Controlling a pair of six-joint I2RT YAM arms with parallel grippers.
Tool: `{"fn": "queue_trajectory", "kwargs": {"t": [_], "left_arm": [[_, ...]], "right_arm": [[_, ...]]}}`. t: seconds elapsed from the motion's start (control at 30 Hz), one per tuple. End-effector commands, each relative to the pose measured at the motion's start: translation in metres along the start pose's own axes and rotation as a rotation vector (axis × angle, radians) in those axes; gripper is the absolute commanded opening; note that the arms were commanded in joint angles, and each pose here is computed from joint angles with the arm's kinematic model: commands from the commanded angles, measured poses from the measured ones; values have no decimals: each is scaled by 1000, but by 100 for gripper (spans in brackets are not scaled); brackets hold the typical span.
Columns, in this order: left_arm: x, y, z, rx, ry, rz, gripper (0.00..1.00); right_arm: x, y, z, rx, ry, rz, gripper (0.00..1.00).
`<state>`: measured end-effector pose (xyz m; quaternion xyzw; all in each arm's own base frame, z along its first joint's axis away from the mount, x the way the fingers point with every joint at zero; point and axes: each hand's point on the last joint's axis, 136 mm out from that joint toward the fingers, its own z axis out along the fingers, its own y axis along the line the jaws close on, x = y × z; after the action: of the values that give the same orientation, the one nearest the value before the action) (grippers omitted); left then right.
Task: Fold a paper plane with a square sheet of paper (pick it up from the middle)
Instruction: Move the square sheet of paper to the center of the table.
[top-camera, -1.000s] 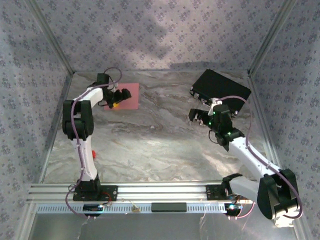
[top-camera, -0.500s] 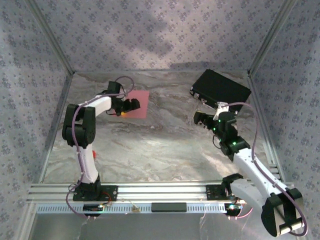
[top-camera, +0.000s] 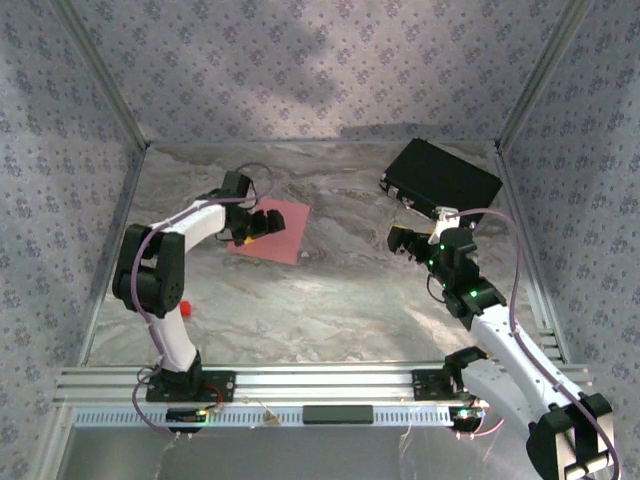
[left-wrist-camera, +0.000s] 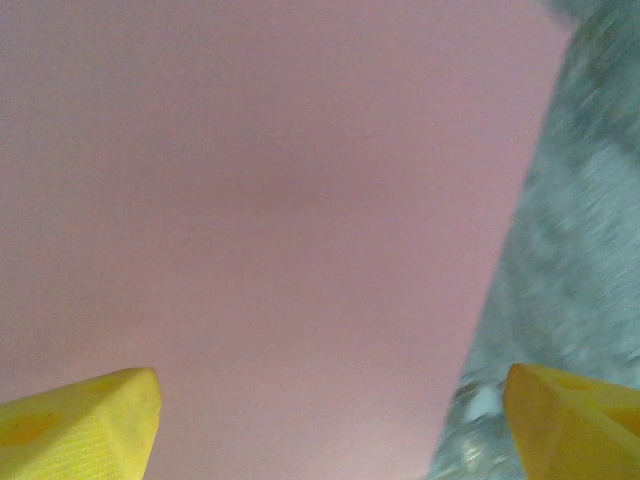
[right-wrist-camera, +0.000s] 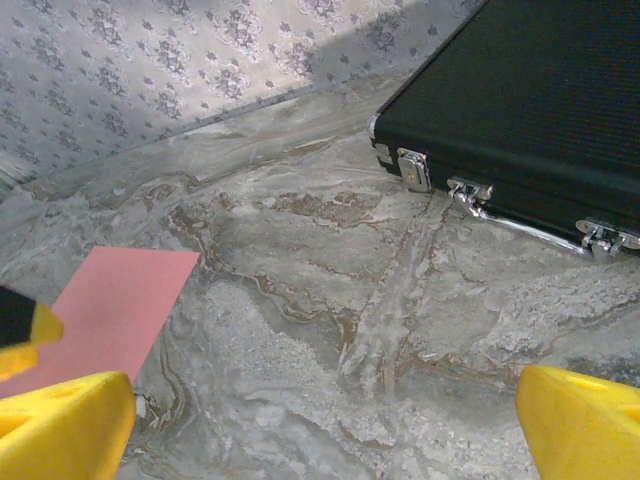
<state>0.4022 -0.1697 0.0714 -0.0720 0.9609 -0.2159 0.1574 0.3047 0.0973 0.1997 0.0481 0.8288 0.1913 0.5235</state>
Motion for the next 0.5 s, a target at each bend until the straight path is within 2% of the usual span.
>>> {"fn": "queue_trajectory", "kwargs": {"t": [0.0,0.13,0.47], "left_arm": [[-32,-14,-4,-4,-38,-3,88],[-38,-14,13,-8,-10,-28,88],[-17,2,38,-40,63,-54,88]], "right_arm": [[-2,-1,-4,12,0,-18,99],[-2,-4,-2,21,1,-11,99],[5,0,5,-1,41,46,99]]}}
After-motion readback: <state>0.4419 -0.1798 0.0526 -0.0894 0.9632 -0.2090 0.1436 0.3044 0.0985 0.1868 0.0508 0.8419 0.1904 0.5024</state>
